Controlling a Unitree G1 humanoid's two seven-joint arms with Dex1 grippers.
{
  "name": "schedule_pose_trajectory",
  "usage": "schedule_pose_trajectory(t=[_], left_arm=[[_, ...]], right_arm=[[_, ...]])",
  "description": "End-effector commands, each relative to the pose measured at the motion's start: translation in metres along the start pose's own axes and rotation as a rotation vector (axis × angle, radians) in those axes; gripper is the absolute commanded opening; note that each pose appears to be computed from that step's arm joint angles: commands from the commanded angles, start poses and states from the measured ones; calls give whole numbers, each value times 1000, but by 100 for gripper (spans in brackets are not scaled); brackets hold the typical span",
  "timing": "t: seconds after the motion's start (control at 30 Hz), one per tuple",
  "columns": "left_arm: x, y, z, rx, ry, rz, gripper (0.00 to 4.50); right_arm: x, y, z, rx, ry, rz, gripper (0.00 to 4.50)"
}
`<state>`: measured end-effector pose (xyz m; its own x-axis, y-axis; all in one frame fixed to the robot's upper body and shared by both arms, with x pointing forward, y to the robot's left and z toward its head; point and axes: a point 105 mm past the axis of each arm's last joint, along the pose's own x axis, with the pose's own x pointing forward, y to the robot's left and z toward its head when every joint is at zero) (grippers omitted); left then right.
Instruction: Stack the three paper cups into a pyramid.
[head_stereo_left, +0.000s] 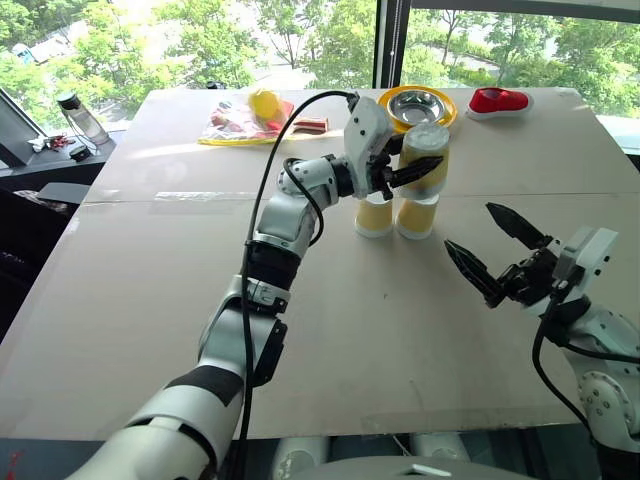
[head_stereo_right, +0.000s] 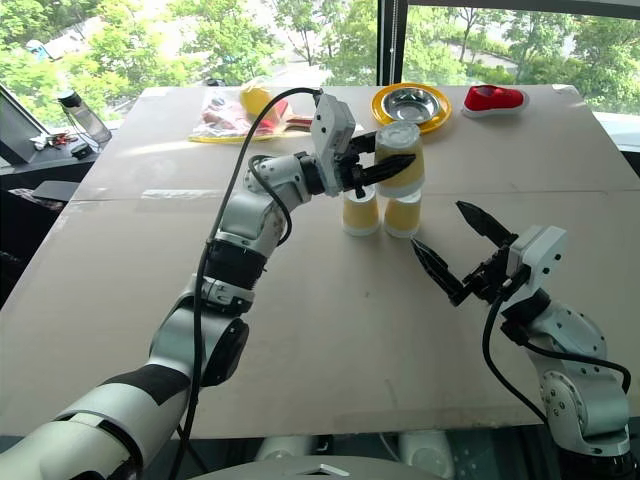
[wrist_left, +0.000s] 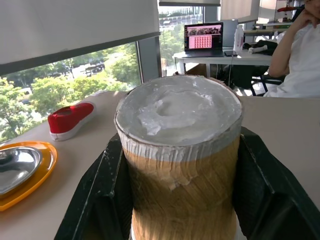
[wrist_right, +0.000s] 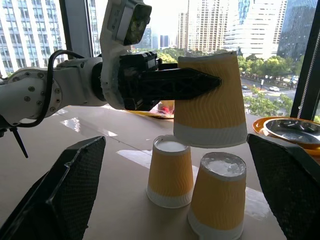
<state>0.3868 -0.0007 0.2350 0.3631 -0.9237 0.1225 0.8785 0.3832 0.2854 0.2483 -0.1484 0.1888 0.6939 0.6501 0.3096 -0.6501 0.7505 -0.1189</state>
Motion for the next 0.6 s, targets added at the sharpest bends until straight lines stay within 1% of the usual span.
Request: schedule_pose_trajectory(t=[0.03,0.23,0.6], left_arm=[[0,6,10,41,-17,27,211],[-9,13,5,77,18,55,211],[-19,14,-8,100,82,64,211]], right_arm=[[1,3,15,-35,-45,5,450],[1,2,13,-32,-42,3,450],[2,4,12,-23,-42,18,450]])
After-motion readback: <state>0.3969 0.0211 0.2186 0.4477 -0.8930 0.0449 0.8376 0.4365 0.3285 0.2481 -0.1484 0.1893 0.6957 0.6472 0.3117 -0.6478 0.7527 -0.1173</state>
